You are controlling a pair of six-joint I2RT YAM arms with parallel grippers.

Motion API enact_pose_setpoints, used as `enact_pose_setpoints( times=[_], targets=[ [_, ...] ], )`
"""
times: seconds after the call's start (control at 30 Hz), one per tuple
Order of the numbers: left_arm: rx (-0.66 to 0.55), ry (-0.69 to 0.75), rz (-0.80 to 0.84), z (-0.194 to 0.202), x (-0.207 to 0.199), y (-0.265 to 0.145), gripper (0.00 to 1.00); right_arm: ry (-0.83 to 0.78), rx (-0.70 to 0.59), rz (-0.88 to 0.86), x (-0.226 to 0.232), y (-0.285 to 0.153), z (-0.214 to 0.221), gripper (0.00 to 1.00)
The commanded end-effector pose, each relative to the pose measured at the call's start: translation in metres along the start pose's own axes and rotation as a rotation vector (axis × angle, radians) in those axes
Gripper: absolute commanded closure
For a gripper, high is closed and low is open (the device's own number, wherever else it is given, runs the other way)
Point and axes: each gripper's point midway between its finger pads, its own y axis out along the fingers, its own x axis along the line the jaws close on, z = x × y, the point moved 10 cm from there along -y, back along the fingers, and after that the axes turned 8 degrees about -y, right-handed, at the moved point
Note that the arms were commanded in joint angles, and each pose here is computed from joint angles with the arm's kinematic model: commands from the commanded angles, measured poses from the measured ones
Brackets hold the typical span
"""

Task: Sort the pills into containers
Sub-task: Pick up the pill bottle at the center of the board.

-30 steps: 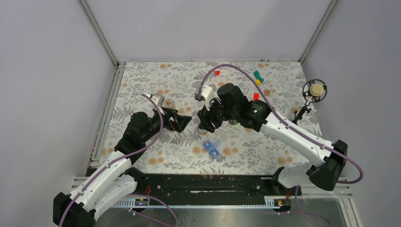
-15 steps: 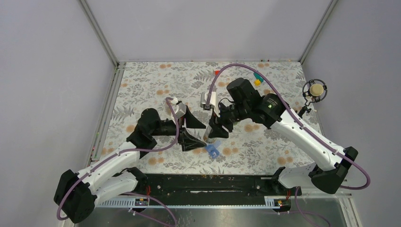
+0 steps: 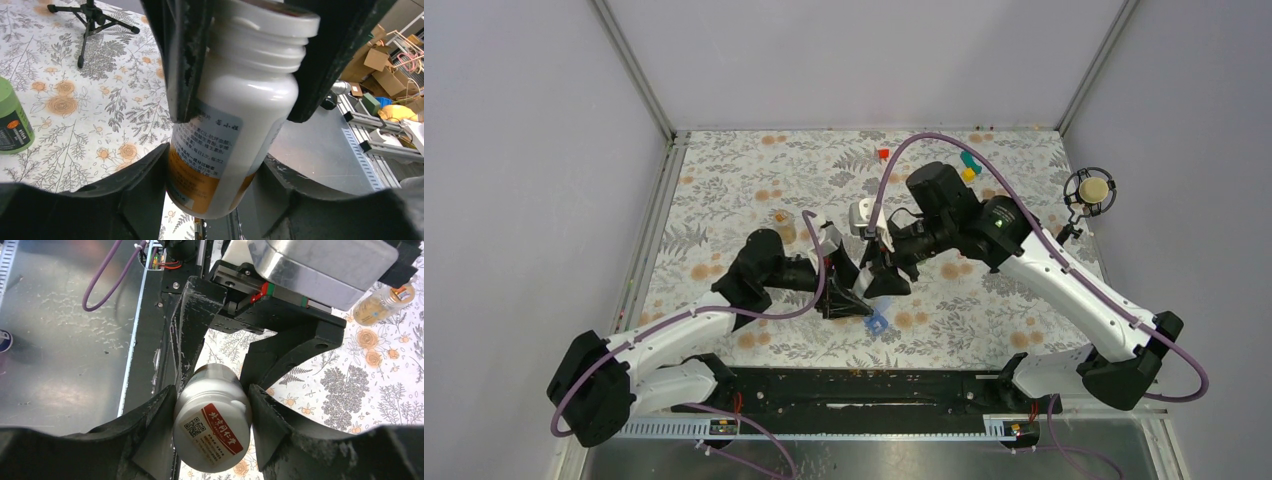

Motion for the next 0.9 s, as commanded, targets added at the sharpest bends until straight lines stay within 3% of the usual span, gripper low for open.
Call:
enact_pose_setpoints(
  times=[0.0,0.1,0.13,0.23,0.33,0.63,0.87],
  targets=[
    [-0.053,0.115,0.076,-0.024,-0.011,0.005,0.57,-0.074,-0.094,-0.022,0.005,-0.011,-0.018,0.45],
    [-0.061,0.130,0.080,-0.026,-0.013,0.004,0.94,-0.062,-0.099,-0.007,0.004,-0.010,-0.017,0.40],
    [-0.067,0.135,0.077,-0.026,-0.014,0.004,1.00,-0.053,-0.101,0.009,0.003,-0.009,-0.017,0.37],
    [-0.096,0.157,0.058,-0.029,-0.016,0.002,1.00,0.006,-0.103,0.076,-0.001,-0.006,-0.014,0.23],
    [-0.142,0.172,-0.003,-0.030,-0.014,0.001,1.00,0.076,-0.124,0.221,-0.008,-0.003,-0.009,0.02],
    [-0.243,0.220,-0.254,-0.034,0.002,-0.007,1.00,0.383,-0.382,0.724,-0.010,-0.026,-0.009,0.01],
    [-0.347,0.257,-0.420,-0.039,0.007,-0.018,1.00,0.484,-0.601,0.720,0.008,-0.043,-0.025,0.01]
  ],
)
